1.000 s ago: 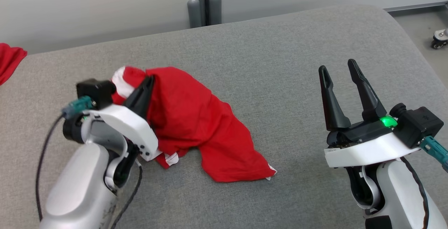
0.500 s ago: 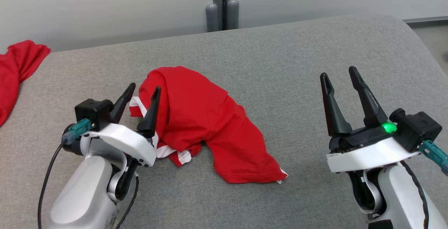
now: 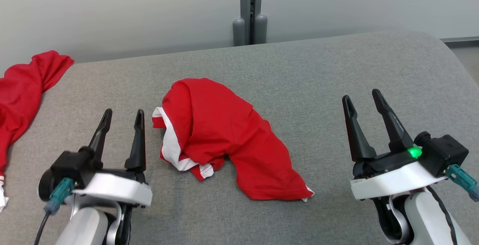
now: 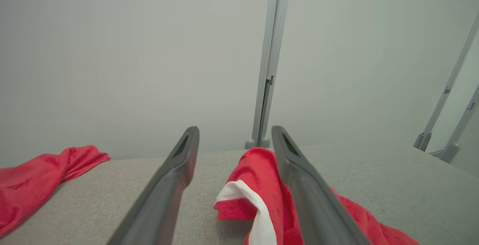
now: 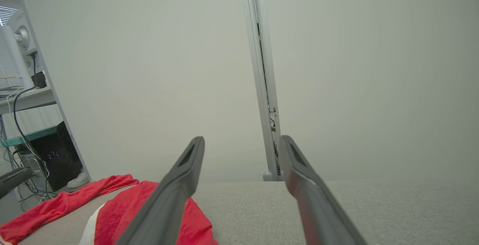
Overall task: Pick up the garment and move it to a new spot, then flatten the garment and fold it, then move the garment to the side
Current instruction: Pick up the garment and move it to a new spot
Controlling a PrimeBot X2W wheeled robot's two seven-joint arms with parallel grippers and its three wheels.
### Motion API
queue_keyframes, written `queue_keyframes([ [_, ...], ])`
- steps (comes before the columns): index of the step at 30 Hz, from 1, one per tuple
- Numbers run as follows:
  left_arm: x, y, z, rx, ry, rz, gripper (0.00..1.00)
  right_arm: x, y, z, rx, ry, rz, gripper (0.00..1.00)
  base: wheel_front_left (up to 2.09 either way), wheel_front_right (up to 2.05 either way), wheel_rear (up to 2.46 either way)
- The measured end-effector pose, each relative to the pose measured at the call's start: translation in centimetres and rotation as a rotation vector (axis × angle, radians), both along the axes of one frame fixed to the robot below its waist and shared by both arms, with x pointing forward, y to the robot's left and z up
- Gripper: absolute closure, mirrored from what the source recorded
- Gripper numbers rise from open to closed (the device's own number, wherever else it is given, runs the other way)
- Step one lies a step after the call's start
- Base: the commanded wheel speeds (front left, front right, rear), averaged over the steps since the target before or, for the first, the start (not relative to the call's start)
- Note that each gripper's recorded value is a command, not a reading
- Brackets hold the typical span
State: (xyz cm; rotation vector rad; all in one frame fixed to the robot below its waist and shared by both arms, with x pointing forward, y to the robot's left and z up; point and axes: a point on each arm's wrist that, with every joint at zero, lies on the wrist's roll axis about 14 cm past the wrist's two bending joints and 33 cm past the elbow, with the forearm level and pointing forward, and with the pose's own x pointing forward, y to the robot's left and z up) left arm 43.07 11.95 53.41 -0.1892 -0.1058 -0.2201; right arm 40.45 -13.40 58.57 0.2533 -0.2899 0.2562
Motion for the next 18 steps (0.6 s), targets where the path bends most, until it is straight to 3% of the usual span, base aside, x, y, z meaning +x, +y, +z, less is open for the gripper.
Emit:
queue_keyframes([
  [8, -2.2, 1.6, -0.6, -0.075, 0.022, 0.096, 0.0, -0.5, -0.2, -0.5, 0.004, 0.015, -0.005, 0.0, 0.0, 0.0, 0.0],
  [18, -4.0, 1.9, -1.4, -0.063, 0.031, 0.117, 0.0, -0.8, -0.3, -1.0, 0.007, 0.029, -0.012, 0.0, 0.0, 0.0, 0.0],
])
